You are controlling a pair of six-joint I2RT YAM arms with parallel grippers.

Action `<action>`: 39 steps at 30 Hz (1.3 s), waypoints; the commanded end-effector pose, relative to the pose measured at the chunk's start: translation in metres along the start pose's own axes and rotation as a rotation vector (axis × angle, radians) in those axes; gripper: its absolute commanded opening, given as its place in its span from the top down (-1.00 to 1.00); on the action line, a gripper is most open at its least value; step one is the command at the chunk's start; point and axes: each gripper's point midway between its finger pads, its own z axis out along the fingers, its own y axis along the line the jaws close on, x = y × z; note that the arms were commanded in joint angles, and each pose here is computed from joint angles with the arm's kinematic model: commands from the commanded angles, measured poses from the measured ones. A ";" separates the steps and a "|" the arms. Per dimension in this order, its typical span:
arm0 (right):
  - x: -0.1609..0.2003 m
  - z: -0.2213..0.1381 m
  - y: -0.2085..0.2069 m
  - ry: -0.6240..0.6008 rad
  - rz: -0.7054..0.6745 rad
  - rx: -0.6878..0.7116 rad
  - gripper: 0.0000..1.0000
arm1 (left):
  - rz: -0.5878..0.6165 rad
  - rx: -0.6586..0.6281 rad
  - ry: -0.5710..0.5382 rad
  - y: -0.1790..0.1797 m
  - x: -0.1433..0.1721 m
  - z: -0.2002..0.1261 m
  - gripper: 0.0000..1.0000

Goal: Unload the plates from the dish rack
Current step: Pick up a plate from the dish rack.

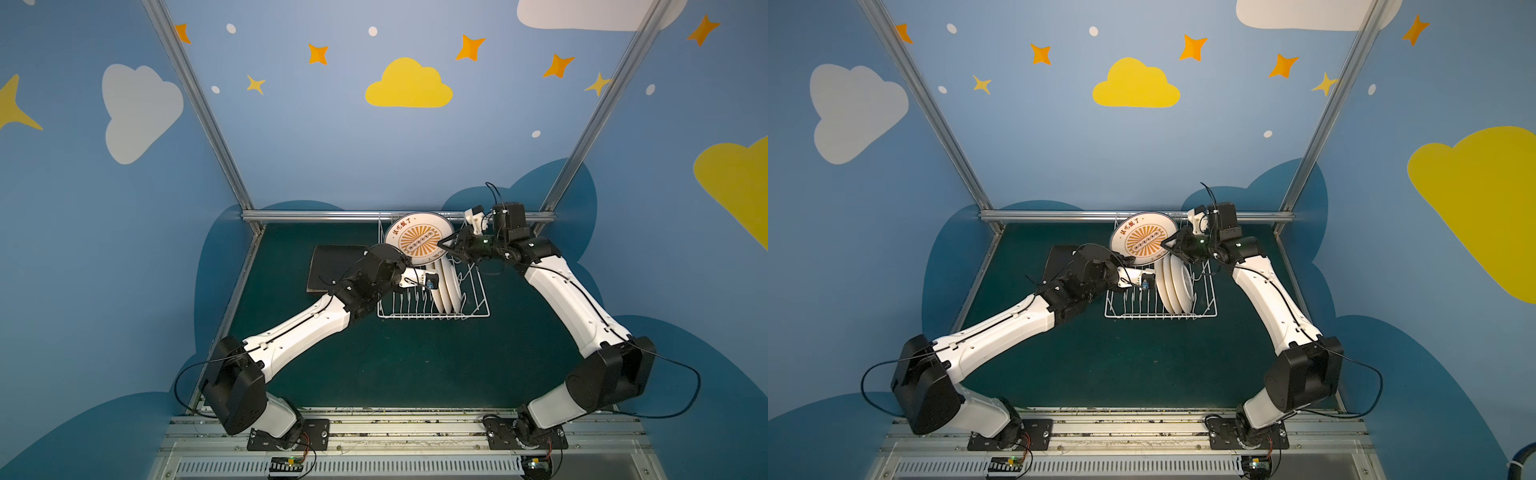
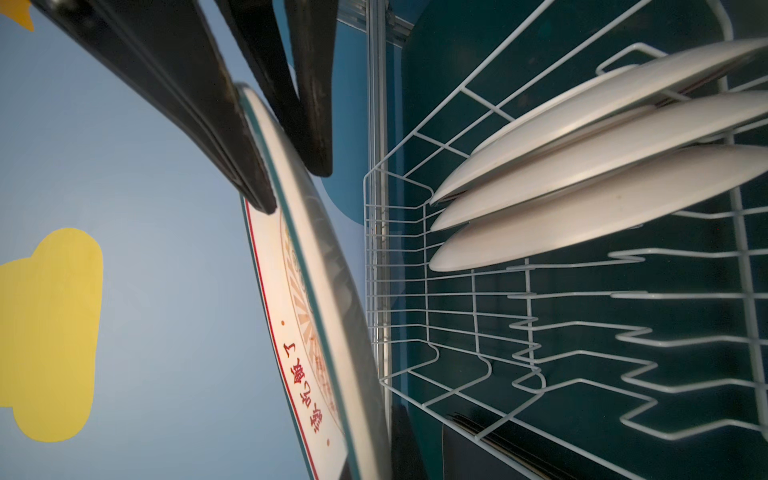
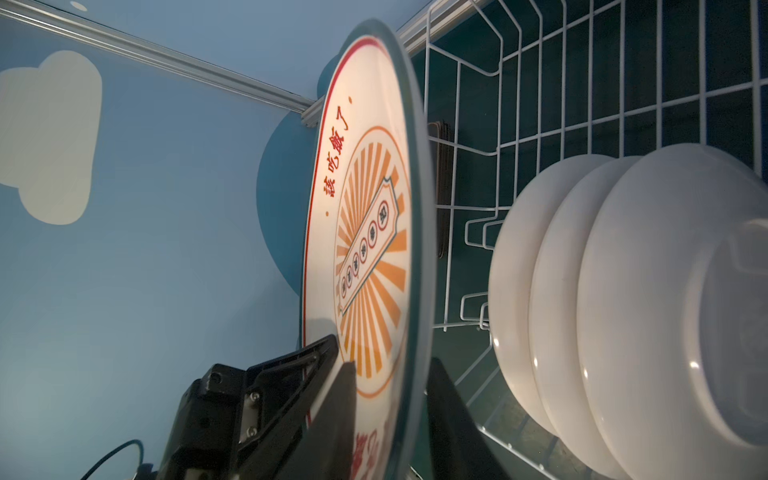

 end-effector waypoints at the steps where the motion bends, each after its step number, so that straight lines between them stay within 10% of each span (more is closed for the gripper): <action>1: -0.002 0.002 0.002 -0.003 -0.006 0.012 0.50 | 0.003 -0.076 -0.029 0.019 -0.009 -0.005 0.94; 11: -0.006 0.006 0.007 -0.001 0.009 -0.045 1.00 | -0.014 -0.070 0.016 0.014 -0.001 0.000 0.78; 19: -0.023 -0.009 0.014 -0.104 0.017 -0.122 1.00 | -0.079 -0.051 0.055 0.010 0.009 0.000 -0.88; 21: -0.027 -0.015 0.014 -0.124 0.012 -0.129 1.00 | -0.142 -0.049 0.059 0.014 0.016 -0.004 -0.99; 39: -0.022 -0.032 0.009 -0.140 -0.099 -0.176 1.00 | -1.483 0.363 -0.377 0.083 0.076 -0.070 -0.99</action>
